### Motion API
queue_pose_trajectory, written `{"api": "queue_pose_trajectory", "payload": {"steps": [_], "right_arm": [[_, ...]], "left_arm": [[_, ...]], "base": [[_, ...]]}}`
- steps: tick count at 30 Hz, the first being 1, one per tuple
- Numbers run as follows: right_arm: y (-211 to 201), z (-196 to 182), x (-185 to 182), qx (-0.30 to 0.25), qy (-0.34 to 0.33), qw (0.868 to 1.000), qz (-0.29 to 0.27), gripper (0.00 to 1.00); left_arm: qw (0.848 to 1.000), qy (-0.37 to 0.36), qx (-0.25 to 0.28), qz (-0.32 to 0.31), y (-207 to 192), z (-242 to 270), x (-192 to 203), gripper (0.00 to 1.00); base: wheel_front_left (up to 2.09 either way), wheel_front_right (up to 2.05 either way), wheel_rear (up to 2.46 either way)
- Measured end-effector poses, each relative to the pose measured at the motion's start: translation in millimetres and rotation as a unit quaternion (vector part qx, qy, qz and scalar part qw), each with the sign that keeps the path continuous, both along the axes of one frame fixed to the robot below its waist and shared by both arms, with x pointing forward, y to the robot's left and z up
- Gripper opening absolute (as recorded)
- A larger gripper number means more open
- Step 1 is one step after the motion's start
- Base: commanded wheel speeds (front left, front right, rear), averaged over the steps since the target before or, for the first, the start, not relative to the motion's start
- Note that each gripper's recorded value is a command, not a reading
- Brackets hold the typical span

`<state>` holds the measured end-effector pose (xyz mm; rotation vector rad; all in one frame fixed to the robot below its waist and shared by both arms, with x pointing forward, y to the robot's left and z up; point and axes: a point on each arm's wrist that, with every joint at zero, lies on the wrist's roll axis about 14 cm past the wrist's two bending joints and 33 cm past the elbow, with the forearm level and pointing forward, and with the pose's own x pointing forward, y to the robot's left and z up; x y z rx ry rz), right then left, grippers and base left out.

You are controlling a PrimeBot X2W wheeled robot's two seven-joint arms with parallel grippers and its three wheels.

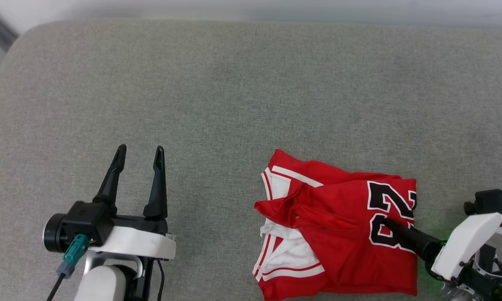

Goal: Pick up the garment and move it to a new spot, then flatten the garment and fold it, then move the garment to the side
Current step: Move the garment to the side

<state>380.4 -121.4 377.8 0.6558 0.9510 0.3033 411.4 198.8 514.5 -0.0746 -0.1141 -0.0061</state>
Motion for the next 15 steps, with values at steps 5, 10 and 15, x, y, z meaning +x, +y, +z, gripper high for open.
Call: {"api": "queue_pose_trajectory", "payload": {"steps": [5, 10, 15], "right_arm": [[14.3, -13.1, 2.5, 0.026, 0.028, 0.999, 0.014, 0.00], [29.2, -3.7, 1.3, 0.034, 0.017, 0.998, 0.040, 0.00], [22.3, 29.6, 11.5, -0.034, -0.066, 0.994, 0.084, 0.00]], "left_arm": [[1.000, 0.011, 0.002, 0.006, 5.9, -9.0, 3.5, 1.00], [1.000, 0.007, 0.003, 0.006, 6.4, -6.6, 3.8, 1.00], [1.000, -0.005, 0.003, -0.005, 0.5, 1.4, 3.2, 1.00]], "base": [[0.00, 0.00, 0.00], [0.00, 0.00, 0.00], [0.00, 0.00, 0.00]]}}
